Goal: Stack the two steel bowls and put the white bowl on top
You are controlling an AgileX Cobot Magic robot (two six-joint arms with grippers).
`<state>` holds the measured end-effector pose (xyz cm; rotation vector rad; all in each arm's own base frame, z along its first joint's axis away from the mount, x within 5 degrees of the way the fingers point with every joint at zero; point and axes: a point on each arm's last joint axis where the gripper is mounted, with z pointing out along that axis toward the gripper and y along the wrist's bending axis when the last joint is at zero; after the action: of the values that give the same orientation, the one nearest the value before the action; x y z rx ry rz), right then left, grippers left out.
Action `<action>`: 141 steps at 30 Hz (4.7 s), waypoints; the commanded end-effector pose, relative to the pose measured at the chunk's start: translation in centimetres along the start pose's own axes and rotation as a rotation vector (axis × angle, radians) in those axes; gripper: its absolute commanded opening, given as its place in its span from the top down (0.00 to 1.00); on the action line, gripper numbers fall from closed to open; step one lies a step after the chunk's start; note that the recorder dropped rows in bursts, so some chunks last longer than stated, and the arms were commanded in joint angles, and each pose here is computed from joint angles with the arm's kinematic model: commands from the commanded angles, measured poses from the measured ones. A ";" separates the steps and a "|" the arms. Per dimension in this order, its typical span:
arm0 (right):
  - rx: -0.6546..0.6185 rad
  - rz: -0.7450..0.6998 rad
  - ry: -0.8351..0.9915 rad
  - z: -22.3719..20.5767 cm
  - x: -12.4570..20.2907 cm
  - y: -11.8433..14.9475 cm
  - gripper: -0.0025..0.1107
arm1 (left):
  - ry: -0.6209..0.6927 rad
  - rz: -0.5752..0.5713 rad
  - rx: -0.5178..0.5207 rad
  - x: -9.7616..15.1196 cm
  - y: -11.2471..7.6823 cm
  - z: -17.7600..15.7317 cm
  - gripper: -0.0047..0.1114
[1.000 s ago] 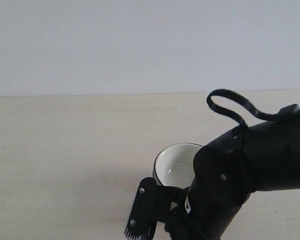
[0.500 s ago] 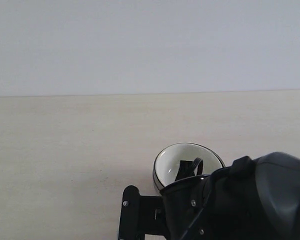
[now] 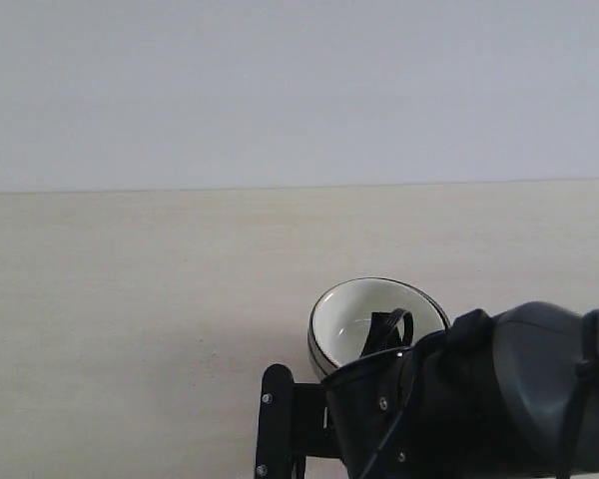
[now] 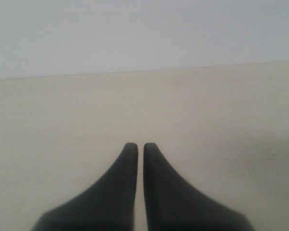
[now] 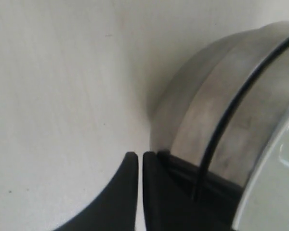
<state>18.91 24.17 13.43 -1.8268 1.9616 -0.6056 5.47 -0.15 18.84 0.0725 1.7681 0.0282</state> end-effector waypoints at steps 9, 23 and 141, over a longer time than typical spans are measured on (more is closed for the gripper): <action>0.075 0.176 -0.213 -6.9 0.6 -2.9 0.98 | -0.002 -0.005 -0.001 0.1 0.0 0.0 0.93; 0.229 0.843 -0.836 -24.0 12.8 -8.1 0.98 | -0.002 -0.005 -0.001 0.1 0.0 0.0 0.93; 0.557 1.529 -0.961 -12.2 24.6 5.7 0.98 | -0.006 -0.005 -0.001 0.1 0.0 0.0 0.93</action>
<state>5.63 0.56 21.24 0.1021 1.5133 0.2670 5.48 -0.15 18.86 0.0724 1.7661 0.0283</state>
